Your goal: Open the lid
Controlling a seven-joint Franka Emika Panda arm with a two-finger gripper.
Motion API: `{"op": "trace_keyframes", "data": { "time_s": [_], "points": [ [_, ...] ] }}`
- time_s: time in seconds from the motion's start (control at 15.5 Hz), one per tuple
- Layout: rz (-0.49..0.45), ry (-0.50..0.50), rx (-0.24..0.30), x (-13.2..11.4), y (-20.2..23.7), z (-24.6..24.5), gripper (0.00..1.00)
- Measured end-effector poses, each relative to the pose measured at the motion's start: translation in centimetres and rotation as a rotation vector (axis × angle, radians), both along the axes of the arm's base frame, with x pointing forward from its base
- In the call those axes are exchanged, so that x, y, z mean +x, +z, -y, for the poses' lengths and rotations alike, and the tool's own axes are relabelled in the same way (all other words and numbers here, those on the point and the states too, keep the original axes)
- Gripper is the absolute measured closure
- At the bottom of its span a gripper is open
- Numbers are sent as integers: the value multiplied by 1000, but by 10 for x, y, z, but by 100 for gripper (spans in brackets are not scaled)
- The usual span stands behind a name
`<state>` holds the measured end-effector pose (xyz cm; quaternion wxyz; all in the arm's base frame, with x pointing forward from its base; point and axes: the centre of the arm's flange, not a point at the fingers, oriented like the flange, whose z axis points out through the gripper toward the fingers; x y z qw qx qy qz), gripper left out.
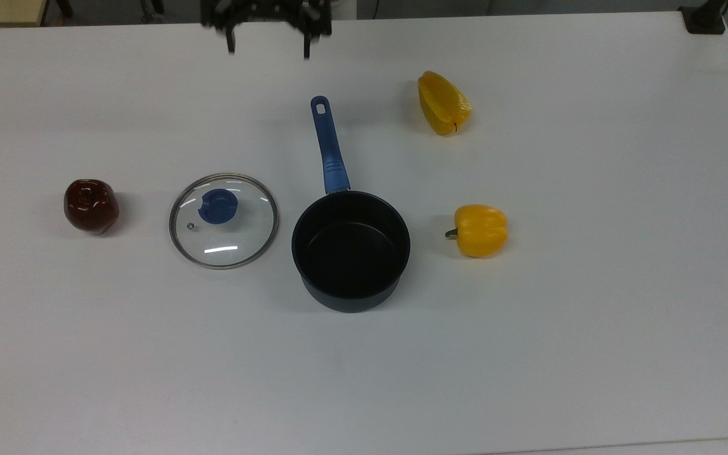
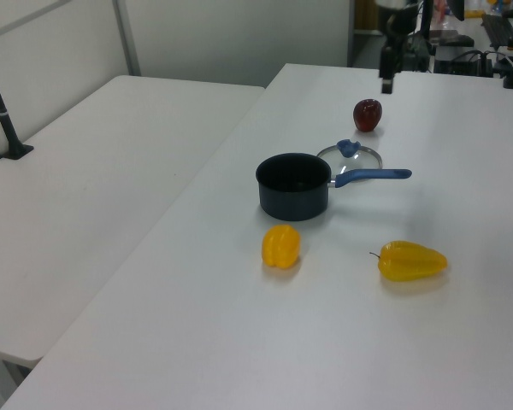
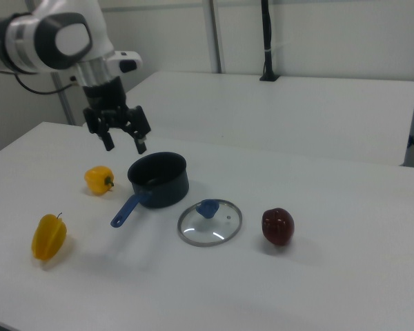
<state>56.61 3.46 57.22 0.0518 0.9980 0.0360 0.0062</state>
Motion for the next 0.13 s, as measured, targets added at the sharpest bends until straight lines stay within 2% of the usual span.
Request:
{"op": "trace_keyframes", "data": {
  "time_s": [0.13],
  "points": [
    [-13,-9,2,-13,14,2,0]
  ]
}}
